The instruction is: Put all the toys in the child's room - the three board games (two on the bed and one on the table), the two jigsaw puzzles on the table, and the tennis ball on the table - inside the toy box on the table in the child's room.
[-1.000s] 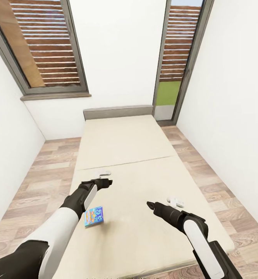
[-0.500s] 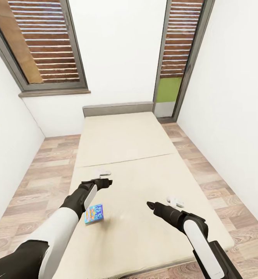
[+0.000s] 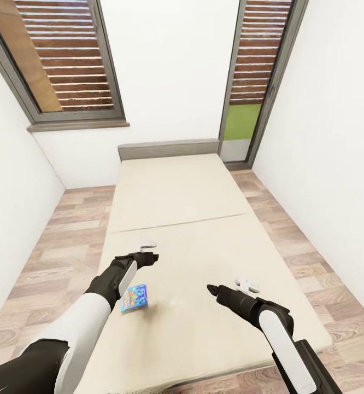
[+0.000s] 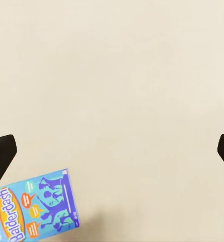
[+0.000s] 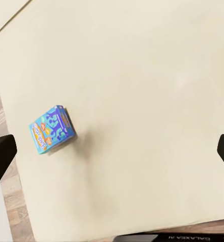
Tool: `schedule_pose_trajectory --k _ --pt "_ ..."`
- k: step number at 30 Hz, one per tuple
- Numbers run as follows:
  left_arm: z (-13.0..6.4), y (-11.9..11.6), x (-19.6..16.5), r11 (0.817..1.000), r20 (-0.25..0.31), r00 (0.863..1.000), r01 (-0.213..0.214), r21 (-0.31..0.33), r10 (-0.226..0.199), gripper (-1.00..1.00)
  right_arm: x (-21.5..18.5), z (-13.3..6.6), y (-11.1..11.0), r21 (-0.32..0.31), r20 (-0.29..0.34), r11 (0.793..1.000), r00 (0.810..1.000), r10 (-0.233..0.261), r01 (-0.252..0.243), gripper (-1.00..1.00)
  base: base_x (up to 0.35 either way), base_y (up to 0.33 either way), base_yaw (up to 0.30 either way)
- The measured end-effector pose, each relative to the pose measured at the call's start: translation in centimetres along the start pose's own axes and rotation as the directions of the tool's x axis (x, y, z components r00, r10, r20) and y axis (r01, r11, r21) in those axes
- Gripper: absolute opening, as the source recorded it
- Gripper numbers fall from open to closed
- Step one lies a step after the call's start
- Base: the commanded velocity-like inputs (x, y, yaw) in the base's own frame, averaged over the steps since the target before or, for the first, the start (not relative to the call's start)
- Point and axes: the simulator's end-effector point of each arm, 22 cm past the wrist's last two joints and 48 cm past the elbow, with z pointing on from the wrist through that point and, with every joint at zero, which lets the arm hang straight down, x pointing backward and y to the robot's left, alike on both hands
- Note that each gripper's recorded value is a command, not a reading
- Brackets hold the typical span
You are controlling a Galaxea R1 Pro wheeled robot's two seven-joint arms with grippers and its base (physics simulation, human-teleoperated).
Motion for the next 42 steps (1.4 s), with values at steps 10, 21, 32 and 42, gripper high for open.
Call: schedule_pose_trajectory --k 10,21,32,42 --pt "0.6 0.2 0.9 1.0 -0.016 1.0 0.002 -0.002 -0.002 1.0 0.5 0.5 -0.4 0.007 -0.014 1.0 1.0 0.005 -0.005 1.0 0.0 0.0 0.117" --pt "1.3 0.5 1.9 1.0 -0.034 0.999 0.002 -0.009 -0.002 1.0 1.1 1.0 -0.9 0.014 -0.029 1.0 1.0 0.011 -0.01 1.0 0.0 0.0 0.124" --pt "2.0 0.6 3.0 1.0 -0.053 0.999 0.005 -0.012 -0.005 1.0 1.7 1.6 -1.3 0.021 -0.045 1.0 0.999 0.017 -0.016 1.0 0.0 0.0 0.078" --pt "2.6 0.7 3.9 1.0 -0.07 0.998 0.006 -0.013 -0.006 1.0 2.2 2.1 -1.8 0.028 -0.059 0.999 0.998 0.022 -0.021 1.0 0.0 0.0 0.009"
